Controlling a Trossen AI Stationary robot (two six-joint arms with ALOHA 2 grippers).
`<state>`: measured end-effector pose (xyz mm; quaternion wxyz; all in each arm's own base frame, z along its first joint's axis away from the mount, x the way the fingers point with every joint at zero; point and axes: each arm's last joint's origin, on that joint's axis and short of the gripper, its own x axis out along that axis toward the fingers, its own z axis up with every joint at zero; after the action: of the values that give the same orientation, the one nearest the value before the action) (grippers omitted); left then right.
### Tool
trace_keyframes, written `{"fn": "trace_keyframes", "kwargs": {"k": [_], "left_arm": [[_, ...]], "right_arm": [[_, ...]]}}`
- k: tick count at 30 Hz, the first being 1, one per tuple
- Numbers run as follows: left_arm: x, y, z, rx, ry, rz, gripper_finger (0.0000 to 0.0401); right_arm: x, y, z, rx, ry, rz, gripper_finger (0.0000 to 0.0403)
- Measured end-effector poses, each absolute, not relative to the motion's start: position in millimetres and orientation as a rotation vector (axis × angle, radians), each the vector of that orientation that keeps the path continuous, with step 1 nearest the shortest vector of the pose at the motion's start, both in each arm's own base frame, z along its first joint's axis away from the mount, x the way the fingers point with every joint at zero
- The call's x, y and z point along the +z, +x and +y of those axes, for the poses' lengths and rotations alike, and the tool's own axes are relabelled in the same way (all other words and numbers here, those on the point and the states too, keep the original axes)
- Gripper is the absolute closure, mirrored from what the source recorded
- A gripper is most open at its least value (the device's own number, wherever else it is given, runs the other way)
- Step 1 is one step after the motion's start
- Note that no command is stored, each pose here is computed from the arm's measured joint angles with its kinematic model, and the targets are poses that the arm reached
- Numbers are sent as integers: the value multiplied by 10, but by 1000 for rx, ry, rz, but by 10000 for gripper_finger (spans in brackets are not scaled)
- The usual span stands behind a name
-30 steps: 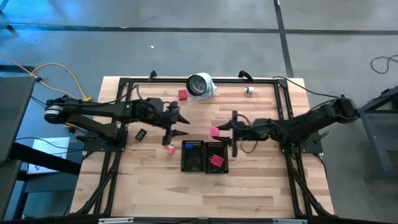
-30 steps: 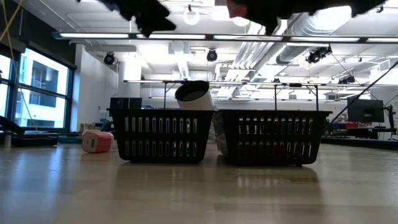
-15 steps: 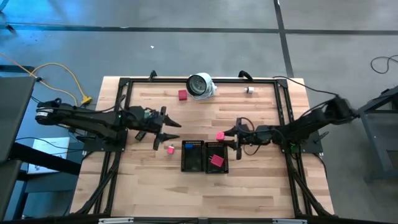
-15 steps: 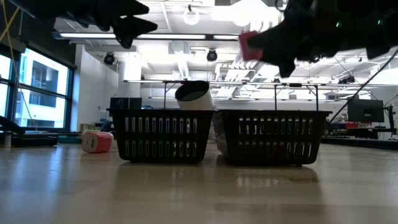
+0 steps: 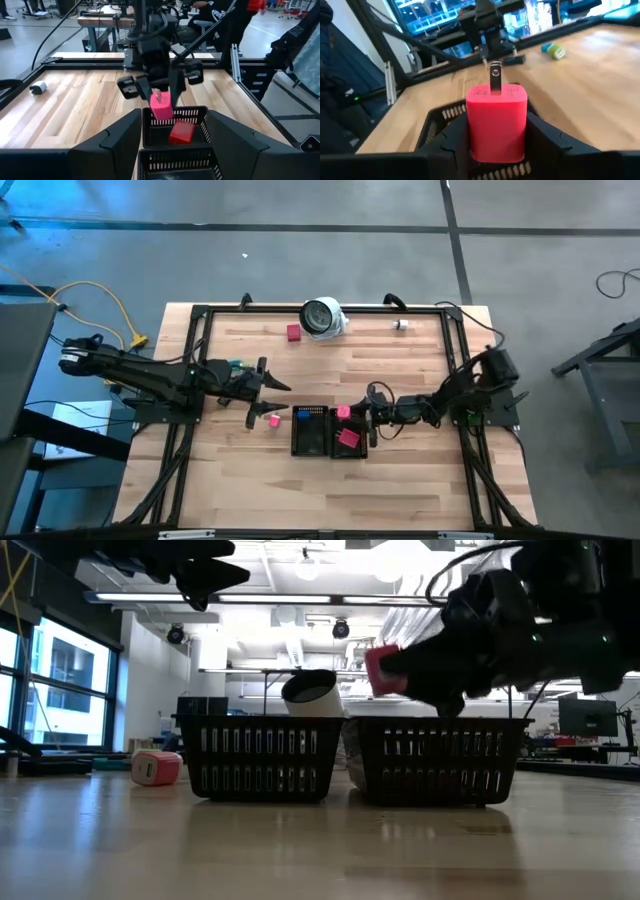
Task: Pick & Place Office items
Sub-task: Put the pink charger adapter into the right black bin
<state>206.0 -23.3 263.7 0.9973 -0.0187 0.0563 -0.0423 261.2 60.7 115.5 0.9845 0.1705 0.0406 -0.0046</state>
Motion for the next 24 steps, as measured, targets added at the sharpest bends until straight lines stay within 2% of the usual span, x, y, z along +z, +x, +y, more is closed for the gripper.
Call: {"fn": "trace_keyframes", "kwargs": {"k": [11, 24], "left_arm": [[2606, 2086, -236, -84, -42, 128, 184], [2424, 2312, -251, -77, -58, 161, 184]], "right_arm": [[997, 2601, 660, -52, 350, 119, 264], [912, 2650, 652, -92, 313, 222, 264]]}}
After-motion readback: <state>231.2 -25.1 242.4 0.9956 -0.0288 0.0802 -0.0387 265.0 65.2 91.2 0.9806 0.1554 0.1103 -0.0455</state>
